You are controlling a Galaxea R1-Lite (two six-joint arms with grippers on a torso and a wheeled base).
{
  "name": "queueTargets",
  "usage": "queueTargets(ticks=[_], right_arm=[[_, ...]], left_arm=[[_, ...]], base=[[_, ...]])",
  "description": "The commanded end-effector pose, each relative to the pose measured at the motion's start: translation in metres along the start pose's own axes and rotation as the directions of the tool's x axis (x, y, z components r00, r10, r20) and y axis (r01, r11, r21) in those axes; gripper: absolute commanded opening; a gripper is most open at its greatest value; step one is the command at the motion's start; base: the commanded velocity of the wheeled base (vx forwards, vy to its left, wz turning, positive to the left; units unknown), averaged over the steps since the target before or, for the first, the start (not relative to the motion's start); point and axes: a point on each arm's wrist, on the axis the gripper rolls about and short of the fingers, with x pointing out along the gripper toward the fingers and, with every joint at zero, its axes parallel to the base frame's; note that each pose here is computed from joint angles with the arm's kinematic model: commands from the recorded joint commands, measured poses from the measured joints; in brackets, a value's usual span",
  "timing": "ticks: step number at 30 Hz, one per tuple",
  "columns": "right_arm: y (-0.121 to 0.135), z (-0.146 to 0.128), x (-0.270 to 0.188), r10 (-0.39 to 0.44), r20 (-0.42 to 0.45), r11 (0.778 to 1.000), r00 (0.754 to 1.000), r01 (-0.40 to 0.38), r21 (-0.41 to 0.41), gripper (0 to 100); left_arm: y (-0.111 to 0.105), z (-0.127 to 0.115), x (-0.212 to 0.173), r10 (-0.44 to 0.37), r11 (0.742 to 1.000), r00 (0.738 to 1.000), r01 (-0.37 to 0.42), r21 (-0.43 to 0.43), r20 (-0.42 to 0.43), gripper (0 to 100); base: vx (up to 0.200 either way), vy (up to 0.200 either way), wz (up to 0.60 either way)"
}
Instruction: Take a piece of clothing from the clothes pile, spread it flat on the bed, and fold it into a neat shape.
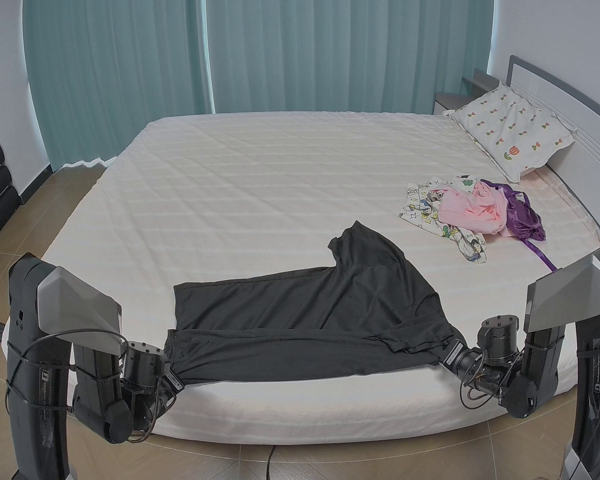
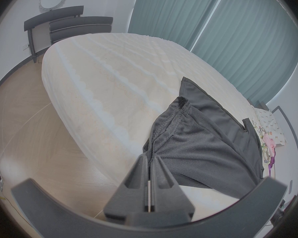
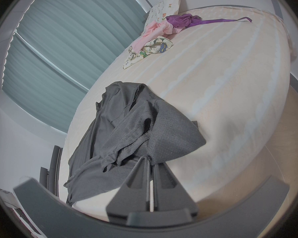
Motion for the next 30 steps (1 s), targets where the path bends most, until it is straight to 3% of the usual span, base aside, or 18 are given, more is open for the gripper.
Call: queueTargets(ticks=[1, 17, 18, 19, 20, 25, 30], right_arm=[[0.006, -0.003, -0.013, 0.013, -0.012, 1.0, 1.0, -0.013, -0.017, 0], [-0.008, -0.005, -0.013, -0.051, -0.036, 0.997, 0.998, 0.049, -0.058, 0], [-0.009, -0.005, -0.013, -0.053, -0.038, 0.997, 0.998, 0.051, -0.063, 0], [-0.009, -0.005, -0.013, -0.053, -0.038, 0.997, 0.998, 0.051, -0.063, 0], [-0.01, -0.006, -0.011, -0.055, -0.04, 0.997, 0.998, 0.053, -0.062, 100], [-0.011, -0.001, -0.01, -0.05, -0.024, 0.997, 0.998, 0.049, -0.051, 100], [-0.01, 0.022, -0.016, -0.015, 0.063, 1.0, 0.998, 0.015, -0.015, 100]], left_arm=[[0.003, 0.001, -0.003, 0.009, 1.0, 1.0, -0.009, 0.003, -0.003, 0], [0.011, 0.001, -0.025, -0.03, 0.999, 0.995, 0.033, 0.026, -0.096, 0], [0.012, 0.0, -0.025, -0.027, 0.999, 0.994, 0.032, 0.04, -0.101, 100], [0.012, 0.0, -0.025, -0.027, 0.999, 0.994, 0.032, 0.04, -0.101, 100], [0.012, 0.0, -0.026, -0.025, 0.999, 0.994, 0.03, 0.043, -0.105, 100], [0.012, -0.001, -0.027, -0.028, 0.998, 0.994, 0.033, 0.048, -0.108, 100], [0.011, 0.005, -0.029, -0.042, 0.997, 0.995, 0.048, 0.062, -0.093, 100]], base=[[0.0, 0.0, 0.0], [0.0, 0.0, 0.0], [0.0, 0.0, 0.0], [0.0, 0.0, 0.0], [0.0, 0.0, 0.0], [0.0, 0.0, 0.0], [0.0, 0.0, 0.0]])
